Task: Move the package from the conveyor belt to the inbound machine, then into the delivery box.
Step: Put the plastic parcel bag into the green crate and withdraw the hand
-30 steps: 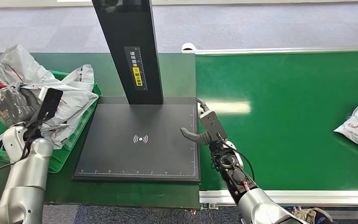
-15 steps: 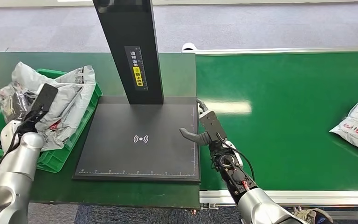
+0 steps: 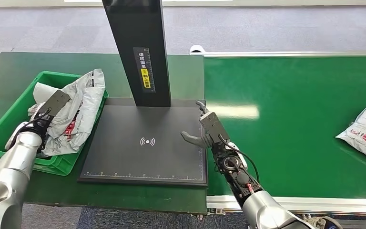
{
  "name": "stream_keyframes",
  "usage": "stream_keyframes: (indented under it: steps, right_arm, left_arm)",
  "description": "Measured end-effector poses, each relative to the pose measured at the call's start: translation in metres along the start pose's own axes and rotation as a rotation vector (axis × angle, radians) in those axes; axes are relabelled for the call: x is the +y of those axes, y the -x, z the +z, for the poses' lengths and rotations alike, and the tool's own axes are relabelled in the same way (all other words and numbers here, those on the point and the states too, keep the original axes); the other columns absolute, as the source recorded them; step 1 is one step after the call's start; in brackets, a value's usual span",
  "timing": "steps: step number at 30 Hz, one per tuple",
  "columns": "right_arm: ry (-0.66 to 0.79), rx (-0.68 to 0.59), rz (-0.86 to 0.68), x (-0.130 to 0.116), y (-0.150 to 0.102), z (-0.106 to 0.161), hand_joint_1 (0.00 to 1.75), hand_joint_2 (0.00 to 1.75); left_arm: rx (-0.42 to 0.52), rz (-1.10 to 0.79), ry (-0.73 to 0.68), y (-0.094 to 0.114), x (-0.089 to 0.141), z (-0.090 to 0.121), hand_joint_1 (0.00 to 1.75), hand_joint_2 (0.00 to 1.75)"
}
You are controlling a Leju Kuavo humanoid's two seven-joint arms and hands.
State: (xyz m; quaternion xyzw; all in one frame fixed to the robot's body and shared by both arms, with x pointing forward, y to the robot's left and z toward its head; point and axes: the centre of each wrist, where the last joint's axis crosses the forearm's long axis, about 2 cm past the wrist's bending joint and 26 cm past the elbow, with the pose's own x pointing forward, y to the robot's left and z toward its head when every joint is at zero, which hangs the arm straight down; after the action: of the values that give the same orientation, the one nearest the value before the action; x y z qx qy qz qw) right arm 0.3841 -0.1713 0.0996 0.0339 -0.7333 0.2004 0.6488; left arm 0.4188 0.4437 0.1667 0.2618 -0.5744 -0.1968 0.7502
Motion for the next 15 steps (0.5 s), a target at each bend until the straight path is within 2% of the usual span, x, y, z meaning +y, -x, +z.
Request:
stream_keyframes:
  steps: [1,2,3,9,15]
  right_arm:
    - [-0.001,-0.002,0.002,0.0,-0.001,-0.001,0.0,1.75]
    - [-0.002,-0.003,0.003,0.0,-0.001,-0.001,0.0,1.75]
    - [-0.003,-0.003,0.004,0.0,-0.001,-0.001,0.0,1.75]
    - [-0.001,-0.004,0.007,-0.001,-0.001,-0.001,0.0,1.75]
    - [0.001,-0.008,0.009,-0.002,0.001,0.0,0.0,1.75]
  left_arm:
    - [-0.015,0.004,-0.005,-0.001,-0.002,0.0,0.28,1.75]
    - [-0.032,0.017,-0.018,-0.001,-0.004,0.0,0.1,1.75]
    - [-0.051,0.035,-0.035,-0.001,-0.007,0.001,0.02,1.75]
    - [-0.158,0.144,-0.125,-0.009,-0.023,0.005,0.0,1.75]
    - [-0.329,0.243,-0.249,-0.025,-0.034,0.011,0.0,1.75]
